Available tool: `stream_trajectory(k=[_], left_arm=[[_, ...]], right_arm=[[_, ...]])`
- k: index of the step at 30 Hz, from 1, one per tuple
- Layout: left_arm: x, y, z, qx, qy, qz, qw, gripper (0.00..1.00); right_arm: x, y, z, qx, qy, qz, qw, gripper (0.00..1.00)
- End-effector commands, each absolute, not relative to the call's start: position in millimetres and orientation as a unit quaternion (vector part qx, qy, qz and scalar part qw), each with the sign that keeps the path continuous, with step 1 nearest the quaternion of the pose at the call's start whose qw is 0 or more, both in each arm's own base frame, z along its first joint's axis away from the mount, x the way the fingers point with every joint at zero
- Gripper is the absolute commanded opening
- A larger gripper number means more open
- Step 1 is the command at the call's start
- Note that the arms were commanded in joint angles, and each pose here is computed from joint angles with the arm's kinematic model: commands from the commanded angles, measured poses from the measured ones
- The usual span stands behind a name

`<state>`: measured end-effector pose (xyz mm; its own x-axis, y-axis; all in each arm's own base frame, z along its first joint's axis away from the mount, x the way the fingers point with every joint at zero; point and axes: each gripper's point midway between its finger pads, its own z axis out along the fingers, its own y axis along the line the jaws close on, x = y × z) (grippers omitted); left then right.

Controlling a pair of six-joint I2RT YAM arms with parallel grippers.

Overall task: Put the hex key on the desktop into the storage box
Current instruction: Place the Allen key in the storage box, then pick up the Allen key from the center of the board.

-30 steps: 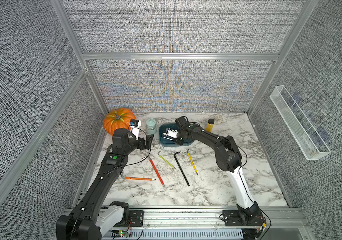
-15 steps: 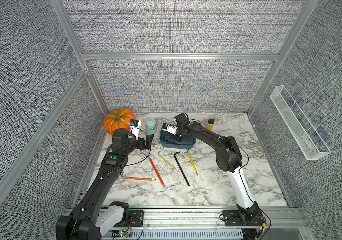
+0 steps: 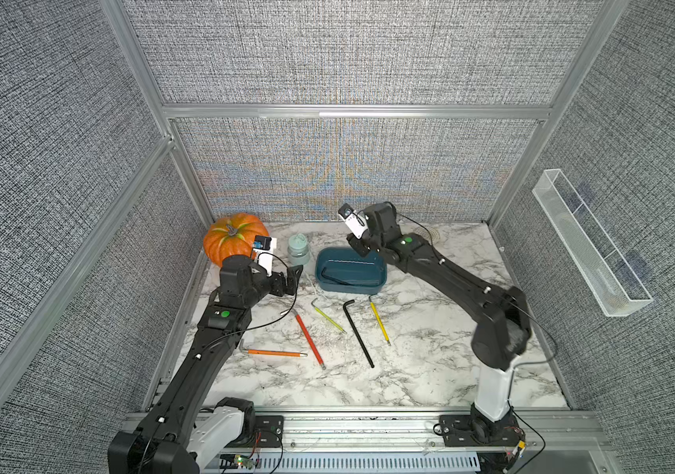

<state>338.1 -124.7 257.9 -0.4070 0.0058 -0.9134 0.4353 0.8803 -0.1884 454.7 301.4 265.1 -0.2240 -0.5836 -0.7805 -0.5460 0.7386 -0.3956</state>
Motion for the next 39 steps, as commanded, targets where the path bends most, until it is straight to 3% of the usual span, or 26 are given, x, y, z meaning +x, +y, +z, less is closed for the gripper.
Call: stream_trajectory(k=[1,4,7,13,19,27,39], left_arm=[[337.2,-128.3,261.7,0.135,0.808,-0.219,0.531,1.0],[338.2,-130.3,260.9,0.133,0.809,-0.225,0.527,1.0],[339.1,-132.4,262.5,0.134,0.807,-0.23,0.526,1.0],[339.3,-137.0,266.4,0.138,0.802,-0.237,0.531,1.0],[341.1,-142.3,266.2,0.139,0.803,-0.242,0.526,1.0],[342.5,-146.2,265.7,0.142,0.805,-0.241,0.524,1.0],[345.8,-146.8,262.8,0.145,0.809,-0.233,0.52,1.0]], right_arm=[[430.2,251.0,286.1,-0.223,0.808,-0.024,0.545,0.77],[392.5,235.0,268.2,-0.214,0.834,0.019,0.509,0.93],[363.7,222.8,251.4,-0.203,0.852,0.043,0.481,0.98],[325.5,212.0,199.1,-0.189,0.892,0.083,0.402,0.99],[302.9,222.5,142.7,-0.189,0.937,0.124,0.268,0.99],[285.7,235.0,93.7,-0.184,0.956,0.153,0.169,0.9],[290.4,232.6,49.4,-0.174,0.97,0.097,0.14,0.69]])
